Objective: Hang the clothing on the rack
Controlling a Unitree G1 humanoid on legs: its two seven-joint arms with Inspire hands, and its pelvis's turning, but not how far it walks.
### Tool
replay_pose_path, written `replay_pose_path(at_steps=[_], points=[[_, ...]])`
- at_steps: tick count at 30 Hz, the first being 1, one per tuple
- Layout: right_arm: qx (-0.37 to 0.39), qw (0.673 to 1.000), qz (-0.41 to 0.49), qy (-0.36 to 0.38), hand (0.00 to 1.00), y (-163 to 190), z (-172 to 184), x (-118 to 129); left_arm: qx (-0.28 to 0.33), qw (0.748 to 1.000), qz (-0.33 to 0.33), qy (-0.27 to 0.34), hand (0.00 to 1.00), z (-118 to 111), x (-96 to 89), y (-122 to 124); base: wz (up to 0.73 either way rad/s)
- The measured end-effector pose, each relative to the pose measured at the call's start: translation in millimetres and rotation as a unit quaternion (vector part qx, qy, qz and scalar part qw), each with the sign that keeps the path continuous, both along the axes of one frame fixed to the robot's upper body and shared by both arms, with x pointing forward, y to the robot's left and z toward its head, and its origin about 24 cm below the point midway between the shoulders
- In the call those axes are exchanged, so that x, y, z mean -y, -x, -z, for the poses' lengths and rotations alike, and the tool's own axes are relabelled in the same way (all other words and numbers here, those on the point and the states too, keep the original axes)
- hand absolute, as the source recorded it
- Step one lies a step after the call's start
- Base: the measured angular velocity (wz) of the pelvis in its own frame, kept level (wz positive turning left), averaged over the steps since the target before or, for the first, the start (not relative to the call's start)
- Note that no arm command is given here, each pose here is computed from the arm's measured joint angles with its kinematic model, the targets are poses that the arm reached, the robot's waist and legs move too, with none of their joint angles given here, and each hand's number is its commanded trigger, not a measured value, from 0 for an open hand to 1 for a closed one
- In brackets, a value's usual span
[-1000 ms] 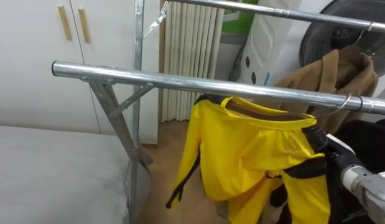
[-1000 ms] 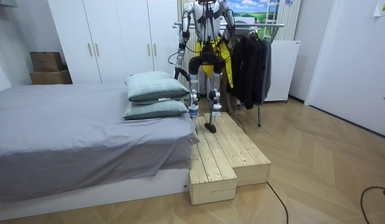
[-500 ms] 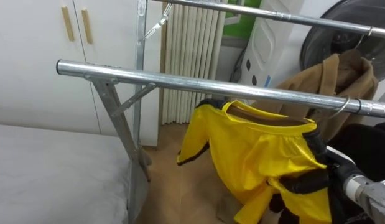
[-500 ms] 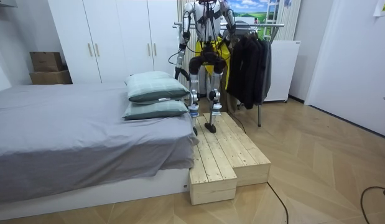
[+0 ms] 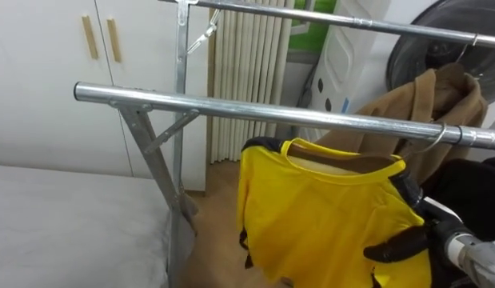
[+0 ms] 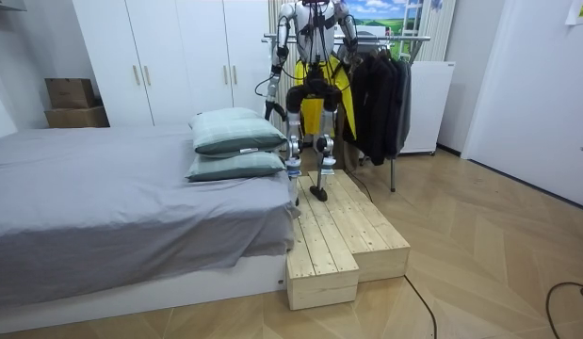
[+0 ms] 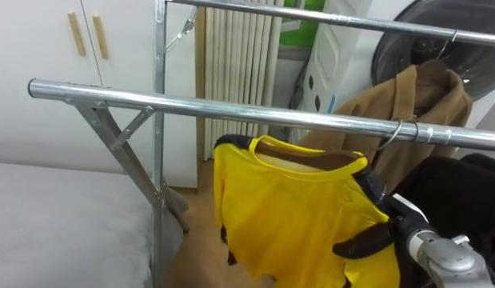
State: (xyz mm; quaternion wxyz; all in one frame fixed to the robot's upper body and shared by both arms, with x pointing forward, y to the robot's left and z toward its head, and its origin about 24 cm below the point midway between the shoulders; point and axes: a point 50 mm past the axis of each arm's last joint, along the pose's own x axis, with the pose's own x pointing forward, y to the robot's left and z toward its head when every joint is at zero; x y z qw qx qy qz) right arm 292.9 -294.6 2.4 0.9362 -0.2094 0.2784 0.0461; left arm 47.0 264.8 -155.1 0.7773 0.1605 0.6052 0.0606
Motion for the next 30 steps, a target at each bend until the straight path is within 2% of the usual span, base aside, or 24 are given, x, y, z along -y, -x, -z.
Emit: replay_pose_path(at_steps=[17, 25, 30], points=[[0.012, 1.000, 0.005, 0.018, 0.00, -3.2, -5.1, -1.2, 0.006, 1.000, -0.011, 0.005, 0.00, -0.2, 0.1, -3.0, -0.02], [0.129, 0.990, -0.060, 0.023, 0.00, -14.2, -49.3, -32.4, 0.006, 1.000, -0.003, 0.006, 0.00, -0.7, -0.4, -5.6, -0.04], [0.160, 0.984, -0.077, 0.022, 0.00, -12.1, -59.3, -43.1, 0.003, 1.000, -0.007, 0.000, 0.00, -0.2, -0.6, -2.8, -0.06]])
